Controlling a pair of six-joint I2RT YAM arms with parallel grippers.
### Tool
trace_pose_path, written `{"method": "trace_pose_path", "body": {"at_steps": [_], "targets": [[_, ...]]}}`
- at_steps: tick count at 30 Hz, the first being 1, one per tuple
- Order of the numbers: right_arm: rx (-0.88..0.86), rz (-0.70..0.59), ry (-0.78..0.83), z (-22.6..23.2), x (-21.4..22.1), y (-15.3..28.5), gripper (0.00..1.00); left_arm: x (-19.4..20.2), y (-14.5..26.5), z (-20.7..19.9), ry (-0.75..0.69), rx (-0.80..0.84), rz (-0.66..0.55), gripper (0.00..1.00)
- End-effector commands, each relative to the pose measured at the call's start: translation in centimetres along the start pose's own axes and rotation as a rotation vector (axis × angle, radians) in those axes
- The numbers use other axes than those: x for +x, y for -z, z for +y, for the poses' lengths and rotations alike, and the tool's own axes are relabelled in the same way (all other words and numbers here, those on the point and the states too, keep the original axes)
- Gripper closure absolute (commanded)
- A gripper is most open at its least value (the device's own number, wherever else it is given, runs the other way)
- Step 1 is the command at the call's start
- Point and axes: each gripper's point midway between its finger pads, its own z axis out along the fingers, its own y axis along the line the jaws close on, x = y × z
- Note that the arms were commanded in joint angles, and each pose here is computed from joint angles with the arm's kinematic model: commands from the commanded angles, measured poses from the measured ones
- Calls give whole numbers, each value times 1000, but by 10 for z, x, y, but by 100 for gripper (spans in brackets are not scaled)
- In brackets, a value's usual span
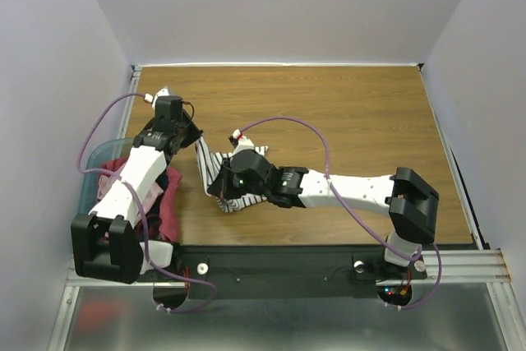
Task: Fold and stack the tank tops
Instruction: Fold the tank top
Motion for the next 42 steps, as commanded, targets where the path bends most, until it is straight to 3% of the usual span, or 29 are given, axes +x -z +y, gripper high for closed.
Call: {"method": "trace_pose_path", "body": {"at_steps": [1, 8, 14, 35, 37, 38, 39, 40, 41, 42], "targets": [[-175, 89, 30, 58, 18, 15, 100, -42, 15, -26, 6, 119, -150, 100], [-154, 73, 10, 49, 17, 23, 100, -48, 18, -52, 51, 225, -139, 100], [-177, 63, -41, 36, 18, 35, 100, -30, 5, -90, 32, 255, -94, 100], [-55, -76, -286, -120, 21, 107, 97, 86, -71, -205, -81, 308, 111, 100], [-42, -106, -312, -135, 21, 118, 90, 101, -76, -218, -99, 324, 134, 100], [-34, -128, -319, -140, 19, 122, 79, 100, -75, -230, -106, 348, 130, 100], [12, -131, -337, -156, 25, 125, 75, 106, -77, -235, -118, 357, 137, 98], [19, -186, -336, -158, 16, 133, 65, 111, -77, -245, -129, 381, 139, 89], [41, -202, -336, -163, 15, 137, 64, 114, -76, -250, -139, 393, 140, 83], [66, -216, -337, -168, 14, 140, 53, 116, -75, -254, -149, 406, 141, 77]]}}
